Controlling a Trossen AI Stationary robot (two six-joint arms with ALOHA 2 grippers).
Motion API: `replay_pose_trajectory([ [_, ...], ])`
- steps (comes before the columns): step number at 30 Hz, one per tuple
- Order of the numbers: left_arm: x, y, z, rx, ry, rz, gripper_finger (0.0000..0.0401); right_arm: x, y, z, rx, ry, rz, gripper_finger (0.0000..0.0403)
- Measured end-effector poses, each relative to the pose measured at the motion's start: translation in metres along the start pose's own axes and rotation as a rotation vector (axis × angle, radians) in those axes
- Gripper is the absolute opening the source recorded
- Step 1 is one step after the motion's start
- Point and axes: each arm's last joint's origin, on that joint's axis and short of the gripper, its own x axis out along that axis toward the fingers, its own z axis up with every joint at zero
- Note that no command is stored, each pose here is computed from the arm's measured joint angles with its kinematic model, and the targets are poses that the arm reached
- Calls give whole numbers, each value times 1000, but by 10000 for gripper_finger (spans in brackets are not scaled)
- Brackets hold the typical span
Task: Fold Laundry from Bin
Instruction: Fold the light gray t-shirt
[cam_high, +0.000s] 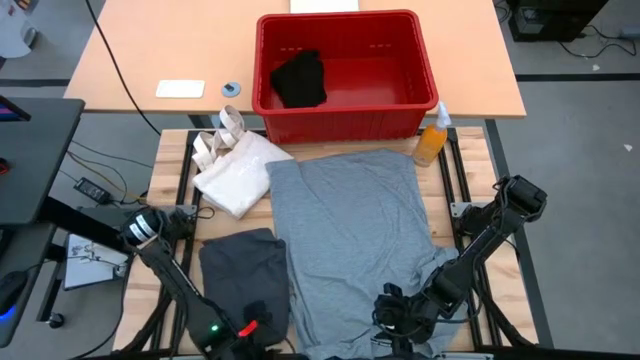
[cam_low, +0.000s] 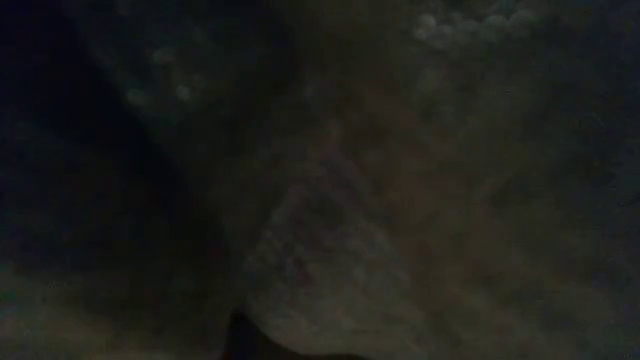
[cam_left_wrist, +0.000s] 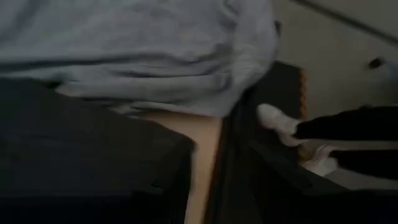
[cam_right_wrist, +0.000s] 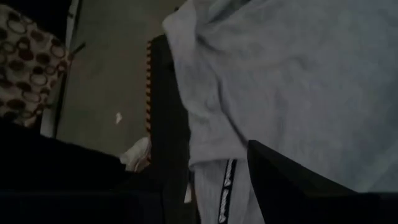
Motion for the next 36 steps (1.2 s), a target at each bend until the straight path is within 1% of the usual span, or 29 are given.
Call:
replay_pose_trajectory([
  [2, 7, 6, 13, 17, 28, -13, 153, 1, -2, 4, 12, -6, 4, 171],
  [5, 23, 15, 32, 105, 109, -74, 153, 2, -4, 9, 27, -8, 18, 171],
  [8, 37, 28, 39, 187, 168, -47, 153, 2, -5, 12, 58, -15, 24, 171],
  [11, 40, 33, 47, 285, 162, -44, 153, 2, -6, 13, 96, -14, 26, 171],
  [15, 46, 35, 46, 494, 166, -49, 153, 2, -5, 11, 126, -4, 25, 171],
  [18, 49, 33, 43, 654, 172, -78, 153, 2, -4, 10, 138, -1, 26, 171],
  [21, 53, 30, 38, 774, 174, -100, 153, 2, -5, 10, 143, 0, 25, 171],
  [24, 58, 30, 36, 867, 179, -105, 153, 2, -5, 10, 156, 1, 22, 171],
  [30, 67, 30, 32, 985, 178, -115, 153, 2, -5, 10, 162, 0, 12, 171],
  [36, 74, 30, 31, 996, 188, -135, 152, 2, -6, 9, 164, 3, 3, 171],
])
